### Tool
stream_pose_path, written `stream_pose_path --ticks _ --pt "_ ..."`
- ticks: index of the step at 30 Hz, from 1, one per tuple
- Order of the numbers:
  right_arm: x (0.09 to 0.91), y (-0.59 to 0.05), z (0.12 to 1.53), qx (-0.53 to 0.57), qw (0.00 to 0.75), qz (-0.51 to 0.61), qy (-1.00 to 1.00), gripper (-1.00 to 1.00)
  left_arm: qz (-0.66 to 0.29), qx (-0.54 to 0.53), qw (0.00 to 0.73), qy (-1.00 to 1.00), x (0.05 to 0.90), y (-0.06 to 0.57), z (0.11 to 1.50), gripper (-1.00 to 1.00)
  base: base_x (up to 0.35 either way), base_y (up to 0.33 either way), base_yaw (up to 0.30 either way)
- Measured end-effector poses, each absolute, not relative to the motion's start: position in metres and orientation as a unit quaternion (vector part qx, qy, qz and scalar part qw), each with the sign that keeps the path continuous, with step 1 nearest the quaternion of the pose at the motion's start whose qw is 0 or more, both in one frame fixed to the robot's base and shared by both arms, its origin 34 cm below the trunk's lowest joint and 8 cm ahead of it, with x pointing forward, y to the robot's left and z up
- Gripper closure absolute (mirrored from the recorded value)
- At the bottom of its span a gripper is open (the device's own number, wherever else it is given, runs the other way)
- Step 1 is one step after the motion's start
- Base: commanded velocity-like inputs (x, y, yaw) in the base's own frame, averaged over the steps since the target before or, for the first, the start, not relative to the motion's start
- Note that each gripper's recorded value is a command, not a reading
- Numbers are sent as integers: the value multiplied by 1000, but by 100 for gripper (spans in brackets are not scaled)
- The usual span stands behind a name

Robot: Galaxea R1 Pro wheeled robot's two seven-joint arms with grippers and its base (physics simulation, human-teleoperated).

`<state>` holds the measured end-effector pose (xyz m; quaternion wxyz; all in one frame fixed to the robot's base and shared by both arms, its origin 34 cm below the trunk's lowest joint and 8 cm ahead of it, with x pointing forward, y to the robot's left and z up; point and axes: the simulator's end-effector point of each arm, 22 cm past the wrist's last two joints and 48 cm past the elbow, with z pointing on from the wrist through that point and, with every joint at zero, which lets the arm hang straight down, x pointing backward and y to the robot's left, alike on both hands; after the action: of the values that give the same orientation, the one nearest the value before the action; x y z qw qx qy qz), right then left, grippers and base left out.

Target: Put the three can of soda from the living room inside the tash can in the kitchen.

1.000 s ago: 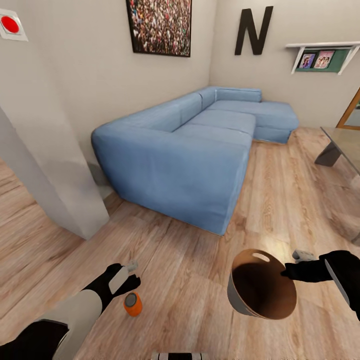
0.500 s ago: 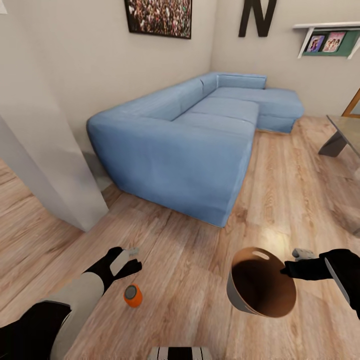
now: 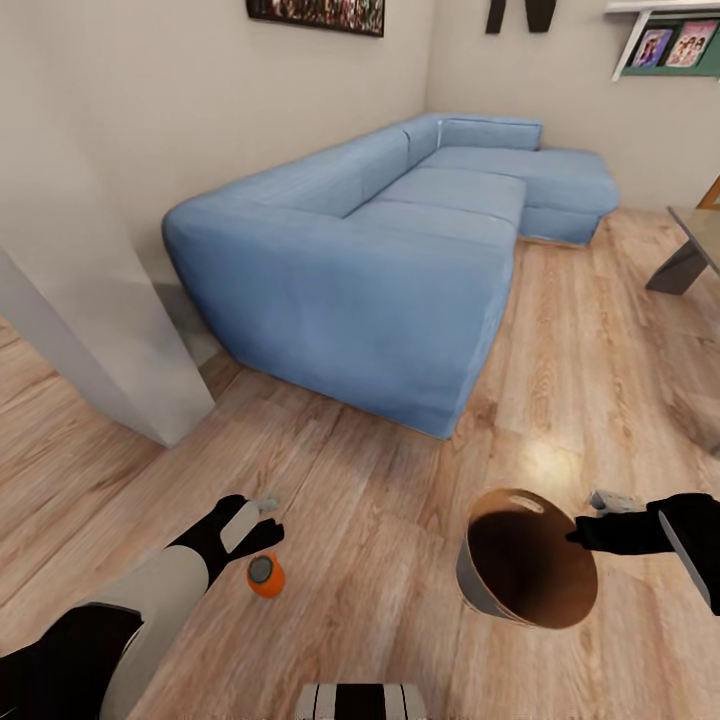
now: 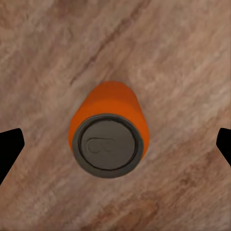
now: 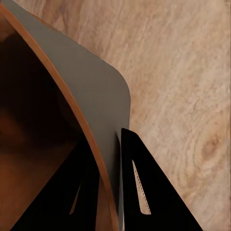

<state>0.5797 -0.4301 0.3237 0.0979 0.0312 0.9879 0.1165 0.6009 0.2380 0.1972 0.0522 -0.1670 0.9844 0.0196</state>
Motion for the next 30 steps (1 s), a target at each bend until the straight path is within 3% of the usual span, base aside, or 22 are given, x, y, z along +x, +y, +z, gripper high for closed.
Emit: stream_pose_path --ticks 5,30 --pt "580 -463 340 16 101 113 988 100 21 -166 43 985 595 238 186 -100 0 0 0" --pt "570 -458 304 6 64 127 990 100 32 -151 -4 988 562 235 133 -100 0 0 0"
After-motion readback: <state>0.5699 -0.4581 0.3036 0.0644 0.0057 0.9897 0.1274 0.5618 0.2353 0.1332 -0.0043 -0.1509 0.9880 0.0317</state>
